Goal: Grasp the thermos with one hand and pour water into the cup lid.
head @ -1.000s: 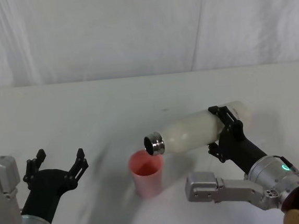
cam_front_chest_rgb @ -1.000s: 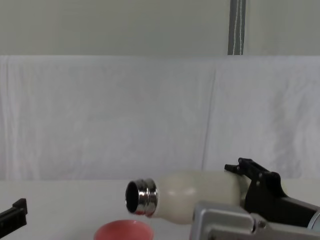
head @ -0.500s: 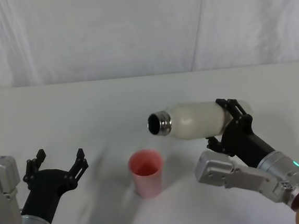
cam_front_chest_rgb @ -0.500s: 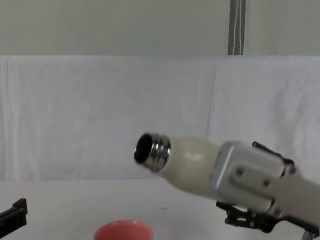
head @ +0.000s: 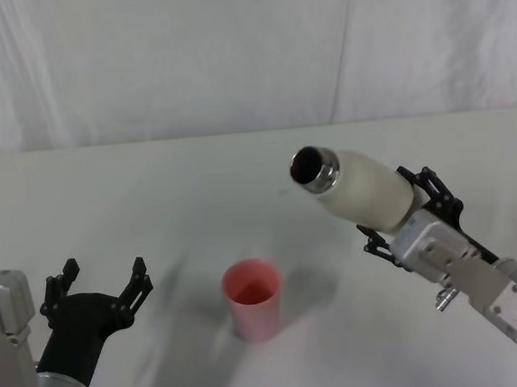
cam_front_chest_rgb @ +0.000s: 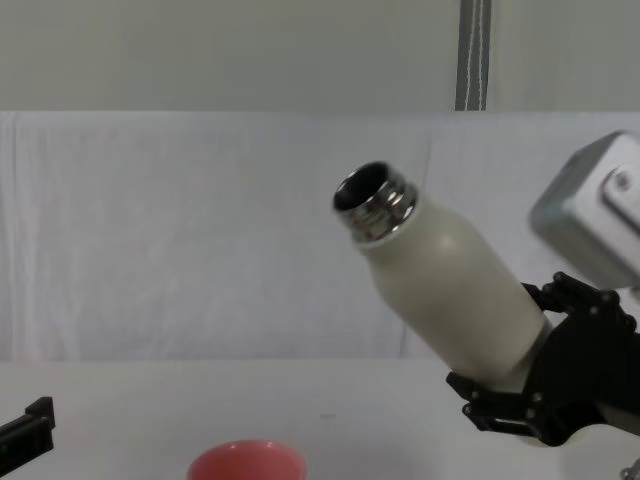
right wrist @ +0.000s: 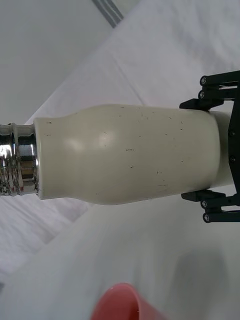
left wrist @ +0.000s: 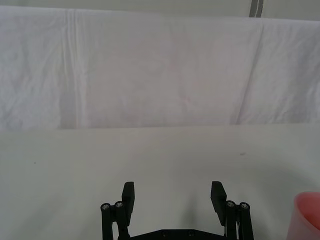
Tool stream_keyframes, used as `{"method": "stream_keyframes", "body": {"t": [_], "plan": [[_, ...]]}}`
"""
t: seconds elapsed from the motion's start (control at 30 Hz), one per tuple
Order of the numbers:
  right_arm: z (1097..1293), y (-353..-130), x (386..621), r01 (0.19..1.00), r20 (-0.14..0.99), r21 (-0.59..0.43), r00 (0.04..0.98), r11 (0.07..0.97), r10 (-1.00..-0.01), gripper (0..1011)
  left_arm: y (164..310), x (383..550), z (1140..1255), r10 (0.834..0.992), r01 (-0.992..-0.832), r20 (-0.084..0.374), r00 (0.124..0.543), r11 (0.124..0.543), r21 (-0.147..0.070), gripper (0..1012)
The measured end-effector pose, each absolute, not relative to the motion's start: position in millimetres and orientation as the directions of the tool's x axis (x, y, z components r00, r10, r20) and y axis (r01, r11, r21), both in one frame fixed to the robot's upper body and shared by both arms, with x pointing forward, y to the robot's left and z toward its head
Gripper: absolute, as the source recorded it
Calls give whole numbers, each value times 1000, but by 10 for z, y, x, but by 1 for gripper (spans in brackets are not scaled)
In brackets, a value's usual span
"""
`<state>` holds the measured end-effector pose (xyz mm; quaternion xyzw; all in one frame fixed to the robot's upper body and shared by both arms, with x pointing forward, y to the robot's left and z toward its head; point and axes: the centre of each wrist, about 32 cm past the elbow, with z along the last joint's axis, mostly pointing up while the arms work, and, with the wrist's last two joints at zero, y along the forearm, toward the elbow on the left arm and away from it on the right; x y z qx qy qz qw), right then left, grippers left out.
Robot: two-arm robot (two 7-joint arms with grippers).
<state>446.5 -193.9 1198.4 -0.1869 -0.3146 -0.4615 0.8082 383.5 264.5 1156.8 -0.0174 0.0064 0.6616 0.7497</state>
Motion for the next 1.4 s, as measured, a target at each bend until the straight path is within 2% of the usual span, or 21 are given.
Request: {"method": "stream_keyframes", "body": {"t": [0.57,1.4], "plan": [[11939,-2166,4325,877,466,16,418,480,-780,950,2645,3835,11568,992,-992,-33,125,124,-18,1001],[11850,-2228,4399,880,250,38,451,474,-857,950,2645,3835,11568,992,-992,-33,124,124,-18,1001]]}}
